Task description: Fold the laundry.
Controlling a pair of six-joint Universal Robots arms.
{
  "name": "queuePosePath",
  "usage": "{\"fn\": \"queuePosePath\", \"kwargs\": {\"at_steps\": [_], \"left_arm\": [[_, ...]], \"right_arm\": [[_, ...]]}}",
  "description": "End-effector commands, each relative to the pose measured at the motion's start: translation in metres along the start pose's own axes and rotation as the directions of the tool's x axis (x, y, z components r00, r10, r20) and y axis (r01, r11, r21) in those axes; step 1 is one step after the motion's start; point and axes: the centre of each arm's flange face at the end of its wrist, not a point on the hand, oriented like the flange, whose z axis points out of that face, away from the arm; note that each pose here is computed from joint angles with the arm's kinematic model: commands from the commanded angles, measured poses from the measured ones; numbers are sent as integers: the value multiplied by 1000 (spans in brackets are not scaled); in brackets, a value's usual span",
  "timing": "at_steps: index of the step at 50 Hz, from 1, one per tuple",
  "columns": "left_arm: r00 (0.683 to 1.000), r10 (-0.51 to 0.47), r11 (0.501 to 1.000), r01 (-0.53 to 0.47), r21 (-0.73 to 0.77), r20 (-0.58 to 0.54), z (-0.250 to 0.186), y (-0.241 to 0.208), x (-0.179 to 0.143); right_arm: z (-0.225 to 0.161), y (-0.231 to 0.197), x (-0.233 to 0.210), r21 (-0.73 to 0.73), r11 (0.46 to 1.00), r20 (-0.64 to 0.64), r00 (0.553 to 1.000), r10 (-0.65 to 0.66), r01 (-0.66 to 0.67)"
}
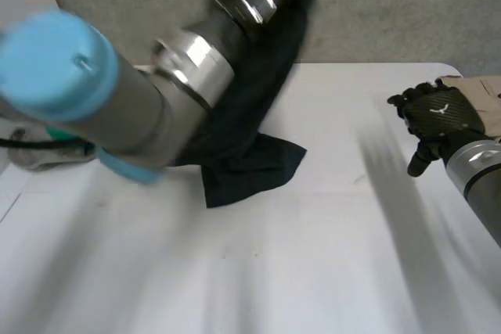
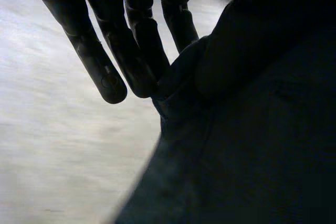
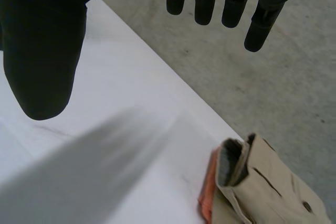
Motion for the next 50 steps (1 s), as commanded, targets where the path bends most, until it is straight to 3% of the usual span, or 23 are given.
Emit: {"fn": "queuePosePath", "kwargs": {"at_steps": [1, 5, 9, 10, 14, 18, 21, 26, 29, 36, 41, 50], "left_arm": [[951, -207, 938, 127, -322, -230, -60, 78, 88], [949, -183, 917, 71, -393, -255, -80, 83, 97], [978, 25, 938, -94, -333, -206, -77, 47, 64], [989, 107, 926, -138, -351, -105, -81, 33, 38], [983, 175, 903, -141, -406, 48, -94, 15, 18], [960, 228, 833, -106, -543, 163, -130, 13, 12], [943, 258, 753, -61, -655, 210, -166, 16, 14], [959, 230, 611, -11, -791, 164, -219, 27, 34], [969, 207, 569, -8, -823, 133, -234, 33, 44], [984, 171, 546, -52, -836, 50, -236, 51, 51], [968, 251, 515, -143, -845, -11, -236, 68, 40], [947, 318, 489, -207, -847, -48, -236, 90, 30]], "right_arm": [[5, 10, 22, -30, 999, -59, 998, 15, -16], [6, 11, 24, -28, 999, -57, 998, 13, -15], [4, 12, 18, -31, 999, -19, 1000, 9, -10], [3, 12, 16, -32, 999, -11, 1000, 9, -9], [-7, 9, 5, -36, 999, 42, 999, 1, 1], [-36, -5, -17, -51, 998, 178, 984, -12, 22], [-54, -5, -34, -94, 995, 303, 953, 4, 25], [-63, 4, -54, -135, 990, 413, 911, 12, 48], [-55, 20, -66, -167, 984, 447, 895, 14, 68], [-41, 46, -85, -158, 984, 455, 890, -3, 85], [-40, 57, -95, -133, 984, 437, 898, -48, 117], [-32, 65, -99, -98, 979, 405, 906, -126, 179]]}}
